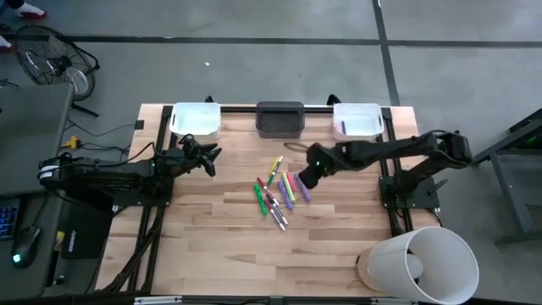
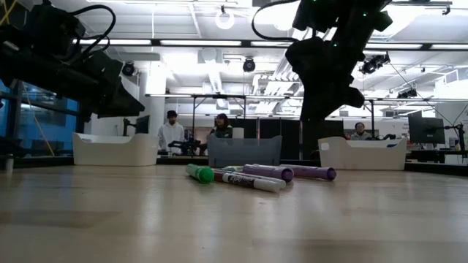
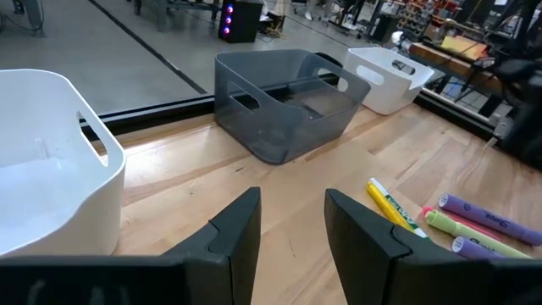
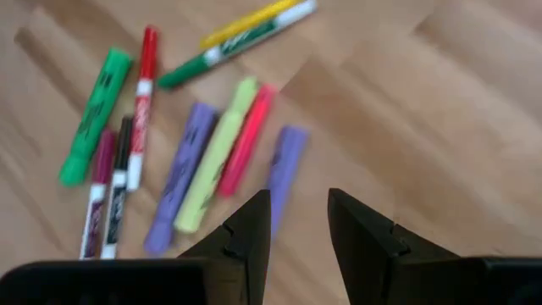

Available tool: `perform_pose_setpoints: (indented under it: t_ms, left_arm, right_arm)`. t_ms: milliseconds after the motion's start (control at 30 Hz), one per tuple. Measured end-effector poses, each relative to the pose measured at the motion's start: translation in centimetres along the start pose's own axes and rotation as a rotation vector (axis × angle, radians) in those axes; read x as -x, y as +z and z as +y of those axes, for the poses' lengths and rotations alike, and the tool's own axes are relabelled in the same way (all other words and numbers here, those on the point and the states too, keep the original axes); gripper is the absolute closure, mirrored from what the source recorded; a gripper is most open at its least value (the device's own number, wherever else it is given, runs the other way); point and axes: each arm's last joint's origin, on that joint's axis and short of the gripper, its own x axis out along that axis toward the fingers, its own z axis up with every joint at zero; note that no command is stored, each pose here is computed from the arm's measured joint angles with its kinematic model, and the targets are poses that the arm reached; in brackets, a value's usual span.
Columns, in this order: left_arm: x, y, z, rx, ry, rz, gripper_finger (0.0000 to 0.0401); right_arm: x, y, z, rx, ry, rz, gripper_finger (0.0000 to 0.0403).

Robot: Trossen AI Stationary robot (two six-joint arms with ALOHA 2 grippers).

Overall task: Pick & Place Markers
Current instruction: Put the right violet marker pen into the black bin

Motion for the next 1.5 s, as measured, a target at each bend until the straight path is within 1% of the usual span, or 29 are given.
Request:
perform_pose_setpoints:
  t_ms: [133, 233, 400, 533, 633, 767, 933, 1033, 1233, 1367, 1500]
  left_arm:
    - [0.0, 0.0, 0.0, 0.0, 0.0, 0.0, 0.027]
    - [0.0, 0.0, 0.0, 0.0, 0.0, 0.0, 0.027]
    - [0.0, 0.0, 0.0, 0.0, 0.0, 0.0, 0.027]
    - [0.0, 0.0, 0.0, 0.0, 0.0, 0.0, 0.027]
    - [0.0, 0.0, 0.0, 0.0, 0.0, 0.0, 0.027]
    - [0.0, 0.0, 0.0, 0.0, 0.0, 0.0, 0.027]
    - [0.0, 0.0, 0.0, 0.001, 0.0, -0.001, 0.027]
    - [0.0, 0.0, 0.0, 0.0, 0.001, 0.001, 0.027]
    - [0.0, 0.0, 0.0, 0.0, 0.001, 0.001, 0.027]
    - [0.0, 0.0, 0.0, 0.0, 0.001, 0.001, 0.027]
    - [0.0, 0.0, 0.0, 0.0, 0.001, 0.001, 0.027]
  right_arm:
    - [-1.3, -1.0, 1.3, 0.025, -0.003, -0.004, 0.0295]
    - [-2.3, -1.5, 1.8, 0.044, -0.014, 0.005, 0.0287]
    - [-3.6, -1.7, 1.8, 0.045, -0.033, 0.019, 0.025]
    - [-3.8, -1.7, 1.8, 0.044, -0.027, 0.032, 0.0218]
    - [-3.8, -1.7, 1.8, 0.006, -0.021, 0.037, 0.0205]
    - [-4.0, -1.8, 1.9, -0.025, -0.028, 0.045, 0.0203]
    - [-4.3, -2.0, 1.8, -0.024, -0.069, 0.026, 0.0203]
    - [-4.7, -2.2, 1.8, -0.045, -0.076, 0.036, 0.0204]
    - [-6.0, -3.2, 2.2, -0.019, -0.094, 0.08, 0.0204]
    - [-6.7, -3.4, 2.1, -0.039, -0.109, 0.097, 0.0204]
    - [-7.2, -3.7, 2.1, -0.03, -0.123, 0.11, 0.0204]
